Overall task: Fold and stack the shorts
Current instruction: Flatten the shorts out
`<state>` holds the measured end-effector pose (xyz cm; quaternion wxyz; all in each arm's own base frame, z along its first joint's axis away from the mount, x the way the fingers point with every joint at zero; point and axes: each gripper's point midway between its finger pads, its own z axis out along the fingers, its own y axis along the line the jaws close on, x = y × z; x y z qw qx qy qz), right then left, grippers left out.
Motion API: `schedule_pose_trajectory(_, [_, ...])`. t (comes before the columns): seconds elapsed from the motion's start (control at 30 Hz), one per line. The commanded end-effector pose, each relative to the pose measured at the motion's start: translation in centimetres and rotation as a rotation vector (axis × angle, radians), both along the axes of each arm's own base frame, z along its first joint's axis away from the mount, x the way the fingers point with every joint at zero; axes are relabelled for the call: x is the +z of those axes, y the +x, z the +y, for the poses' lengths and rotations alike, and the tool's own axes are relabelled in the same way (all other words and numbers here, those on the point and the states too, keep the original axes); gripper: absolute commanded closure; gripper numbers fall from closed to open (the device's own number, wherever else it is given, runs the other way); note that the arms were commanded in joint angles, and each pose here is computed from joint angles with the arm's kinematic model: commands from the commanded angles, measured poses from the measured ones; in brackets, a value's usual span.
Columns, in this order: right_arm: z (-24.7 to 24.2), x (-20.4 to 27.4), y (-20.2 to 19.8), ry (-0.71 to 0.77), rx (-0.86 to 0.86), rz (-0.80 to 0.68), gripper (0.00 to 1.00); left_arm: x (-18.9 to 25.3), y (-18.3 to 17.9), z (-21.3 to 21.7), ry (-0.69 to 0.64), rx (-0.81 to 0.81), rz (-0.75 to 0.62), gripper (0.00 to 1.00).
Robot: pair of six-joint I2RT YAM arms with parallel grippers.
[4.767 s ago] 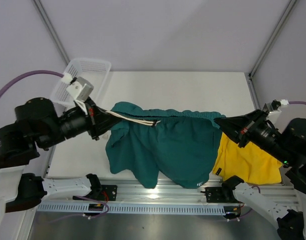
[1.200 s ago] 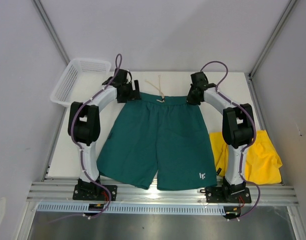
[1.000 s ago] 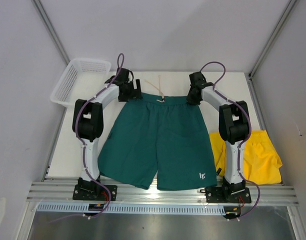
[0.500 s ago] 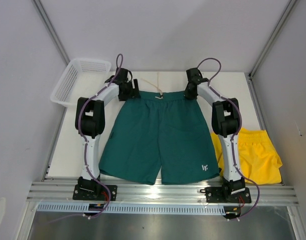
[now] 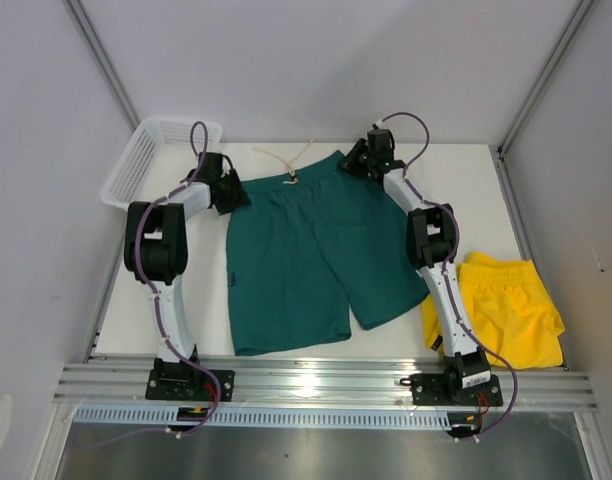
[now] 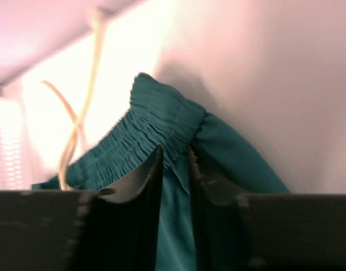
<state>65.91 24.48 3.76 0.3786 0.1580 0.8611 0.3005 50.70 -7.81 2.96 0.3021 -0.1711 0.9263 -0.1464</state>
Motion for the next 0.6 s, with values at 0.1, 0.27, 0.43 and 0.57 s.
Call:
schedule_pose_trajectory(0.1, [3.6,9.3,0.8,0.182,0.173,-0.214,0.26,2.0,0.7,0.2,-0.035,0.047,-0.083,0.45])
schedule_pose_trajectory(0.27, [3.0,12.3,-4.3,0.112,0.271,-0.208,0.18,2.6,0.1,0.4,-0.047,0.070,-0.123,0.46])
schedule_pose_trajectory(0.43, [5.2,15.2,-13.1,-0.111,0.407,-0.222,0.20,2.7,0.3,0.5,-0.035,0.071,-0.130,0.44])
schedule_pose_trajectory(0.57, [7.0,15.4,-21.1,-0.221,0.427,-0.199,0.27,2.6,0.3,0.3,-0.040,0.064,-0.134,0.42])
